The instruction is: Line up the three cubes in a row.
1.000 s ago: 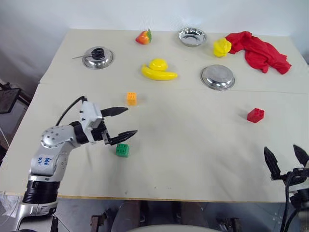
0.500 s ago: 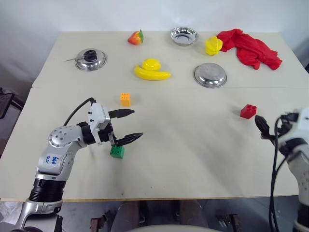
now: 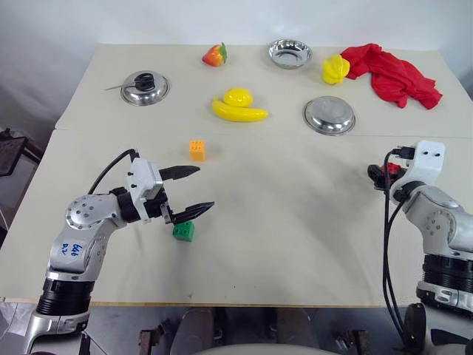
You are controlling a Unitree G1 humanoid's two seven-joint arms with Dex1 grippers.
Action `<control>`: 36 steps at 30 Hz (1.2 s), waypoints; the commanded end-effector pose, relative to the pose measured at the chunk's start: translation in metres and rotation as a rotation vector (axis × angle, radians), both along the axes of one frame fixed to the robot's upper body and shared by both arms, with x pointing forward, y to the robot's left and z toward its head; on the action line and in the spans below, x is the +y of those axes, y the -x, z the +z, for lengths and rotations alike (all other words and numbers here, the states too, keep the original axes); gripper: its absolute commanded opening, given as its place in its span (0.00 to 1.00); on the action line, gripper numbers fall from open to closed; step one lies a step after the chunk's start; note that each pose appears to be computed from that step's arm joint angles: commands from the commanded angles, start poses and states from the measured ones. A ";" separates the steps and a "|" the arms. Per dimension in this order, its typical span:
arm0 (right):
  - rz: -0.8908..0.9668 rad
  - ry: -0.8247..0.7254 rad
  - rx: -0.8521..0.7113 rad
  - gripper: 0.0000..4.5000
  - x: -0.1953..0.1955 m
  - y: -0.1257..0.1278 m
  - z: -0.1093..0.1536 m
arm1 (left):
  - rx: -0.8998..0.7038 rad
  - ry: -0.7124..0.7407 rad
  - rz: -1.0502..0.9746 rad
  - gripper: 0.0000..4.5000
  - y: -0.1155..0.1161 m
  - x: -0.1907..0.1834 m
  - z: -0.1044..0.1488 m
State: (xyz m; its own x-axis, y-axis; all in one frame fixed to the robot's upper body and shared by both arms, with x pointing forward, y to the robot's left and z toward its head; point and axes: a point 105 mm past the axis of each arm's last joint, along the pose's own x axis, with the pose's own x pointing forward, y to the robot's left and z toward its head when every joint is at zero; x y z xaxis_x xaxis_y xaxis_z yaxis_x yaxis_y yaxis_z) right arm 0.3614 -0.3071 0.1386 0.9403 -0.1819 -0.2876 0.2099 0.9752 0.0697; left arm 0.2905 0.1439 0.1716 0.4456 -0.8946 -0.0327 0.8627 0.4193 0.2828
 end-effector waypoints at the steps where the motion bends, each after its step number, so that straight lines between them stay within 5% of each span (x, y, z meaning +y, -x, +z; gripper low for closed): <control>1: -0.031 -0.002 -0.042 0.50 -0.008 0.002 0.012 | -0.046 -0.006 0.015 1.00 0.004 0.004 0.008; 3: 0.000 0.007 -0.029 0.36 -0.006 0.003 0.010 | -0.046 -0.006 0.018 1.00 0.004 0.004 0.007; 6: 0.202 0.052 -0.038 0.36 0.010 0.004 0.019 | -0.047 -0.008 0.022 1.00 0.004 0.006 0.007; 11: 0.929 0.281 -0.050 0.36 0.068 0.029 0.037 | -0.043 -0.011 0.030 1.00 0.004 0.010 0.006; 17: 1.435 0.586 -0.040 0.36 0.078 0.037 0.019 | -0.040 -0.013 0.022 1.00 0.003 0.008 0.005; 31: 1.652 0.509 -0.005 0.36 0.089 0.018 -0.006 | -0.044 -0.026 0.070 1.00 0.010 0.021 0.008; 32: 1.645 0.488 0.017 0.50 0.088 0.017 -0.007 | -0.044 -0.026 0.072 1.00 0.011 0.022 0.008; 36: 1.649 0.524 -0.067 0.78 0.093 0.014 0.002 | -0.033 -0.012 0.083 1.00 0.010 0.026 0.007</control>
State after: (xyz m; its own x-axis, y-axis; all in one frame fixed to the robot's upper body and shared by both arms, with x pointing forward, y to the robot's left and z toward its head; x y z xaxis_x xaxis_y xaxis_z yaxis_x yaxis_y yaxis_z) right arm 0.3505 -0.2153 0.1270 0.2628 0.8341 -0.4850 -0.9463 0.1246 -0.2984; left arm 0.2835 0.1659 0.1700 0.5142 -0.8562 -0.0503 0.8266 0.4791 0.2951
